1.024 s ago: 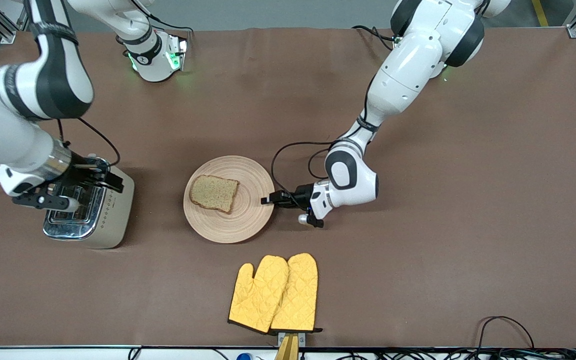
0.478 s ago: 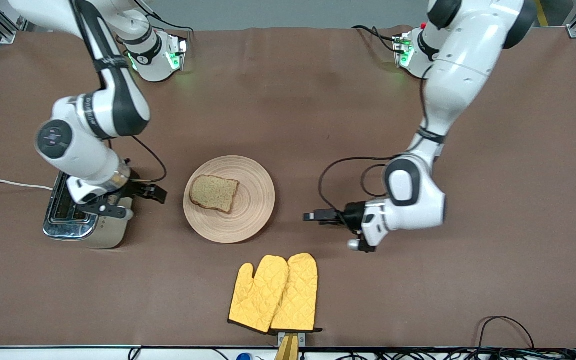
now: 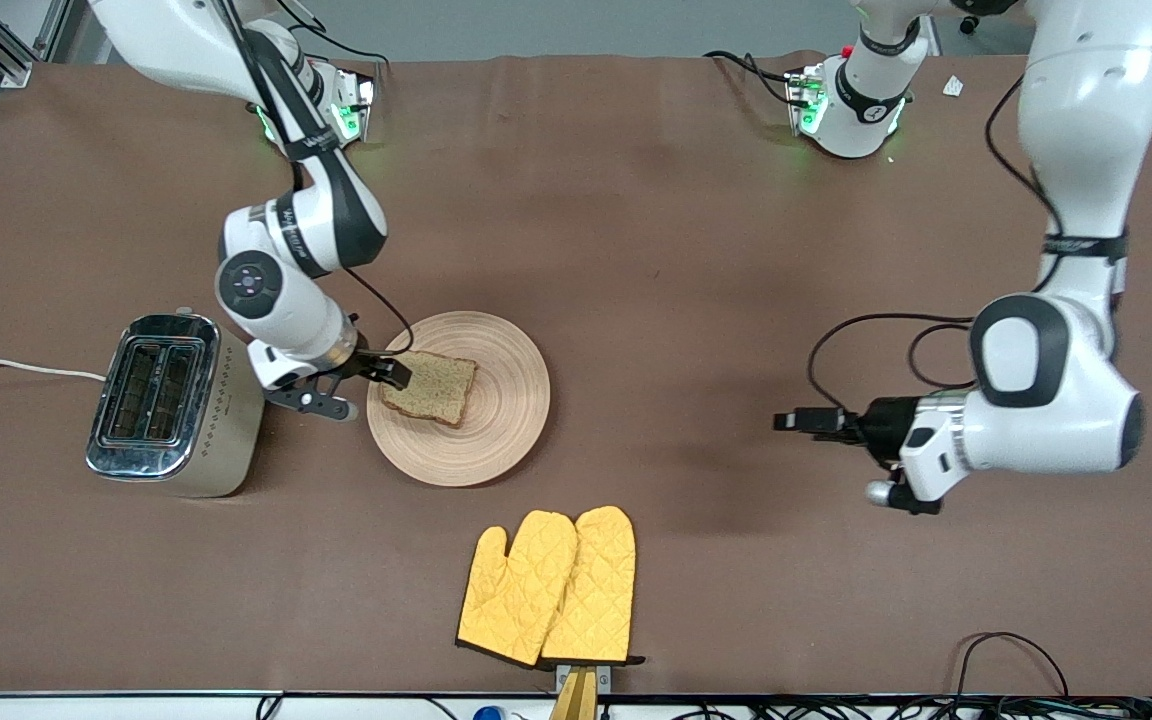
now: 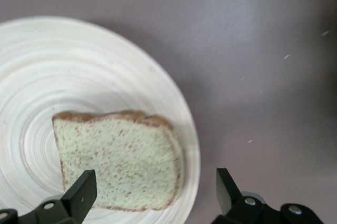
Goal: Move plate and put bread in toaster
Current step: 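Release the plate with the left gripper while the right gripper reaches the bread, then grasp the bread slice with the right gripper while the left gripper withdraws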
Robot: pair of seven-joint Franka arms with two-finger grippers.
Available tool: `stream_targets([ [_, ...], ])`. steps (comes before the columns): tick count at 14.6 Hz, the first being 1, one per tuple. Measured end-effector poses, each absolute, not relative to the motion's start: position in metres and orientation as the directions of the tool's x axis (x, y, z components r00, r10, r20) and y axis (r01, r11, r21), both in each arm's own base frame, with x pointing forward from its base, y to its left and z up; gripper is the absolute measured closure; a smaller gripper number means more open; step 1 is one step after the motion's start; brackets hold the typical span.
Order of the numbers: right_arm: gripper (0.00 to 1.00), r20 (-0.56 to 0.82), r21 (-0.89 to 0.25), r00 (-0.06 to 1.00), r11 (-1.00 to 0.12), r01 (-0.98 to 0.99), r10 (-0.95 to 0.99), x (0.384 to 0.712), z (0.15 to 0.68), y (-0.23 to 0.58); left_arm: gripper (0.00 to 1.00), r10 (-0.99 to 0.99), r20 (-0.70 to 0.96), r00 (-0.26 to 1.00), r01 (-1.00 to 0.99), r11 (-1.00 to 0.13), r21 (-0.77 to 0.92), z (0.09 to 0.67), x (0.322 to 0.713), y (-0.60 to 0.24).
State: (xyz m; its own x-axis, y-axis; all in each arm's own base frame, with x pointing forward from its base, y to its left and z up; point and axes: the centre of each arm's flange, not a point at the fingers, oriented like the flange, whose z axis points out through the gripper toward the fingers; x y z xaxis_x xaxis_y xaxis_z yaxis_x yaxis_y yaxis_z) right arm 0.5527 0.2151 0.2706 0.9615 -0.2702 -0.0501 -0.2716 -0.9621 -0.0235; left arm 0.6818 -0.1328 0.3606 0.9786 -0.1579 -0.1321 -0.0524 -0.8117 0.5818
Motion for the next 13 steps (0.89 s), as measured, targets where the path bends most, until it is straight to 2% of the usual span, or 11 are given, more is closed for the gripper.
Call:
stream_targets([
  [4,0.0,-0.068,-0.002,0.952,-0.954,-0.299,-0.298,0.551,0.253,0.215,0.0,-0.2,-0.074,0.977,-0.163,-0.926,0.34,0.435,0.668,-0.12],
  [8,0.03,-0.08,0.01,0.949,-0.953,-0.304,-0.304,0.55,0.244,0.212,0.0,-0.222,-0.025,0.975,-0.214,-0.96,0.183,0.503,0.649,-0.094],
  [10,0.15,-0.089,0.018,0.948,-0.952,-0.305,-0.305,0.549,0.237,0.211,0.0,-0.173,-0.022,0.985,-0.167,-0.972,0.164,0.523,0.642,-0.077],
  [11,0.25,-0.093,0.022,0.947,-0.952,-0.306,-0.307,0.549,0.234,0.211,0.0,-0.135,-0.02,0.991,-0.13,-0.979,0.158,0.531,0.64,-0.068],
  [12,0.25,-0.095,0.024,0.947,-0.952,-0.307,-0.308,0.549,0.232,0.21,0.0,-0.105,-0.013,0.994,-0.103,-0.985,0.14,0.539,0.637,-0.061],
  [13,0.33,-0.096,0.026,0.946,-0.951,-0.307,-0.308,0.549,0.231,0.21,0.0,-0.092,0.001,0.996,-0.092,-0.99,0.108,0.548,0.635,-0.058],
])
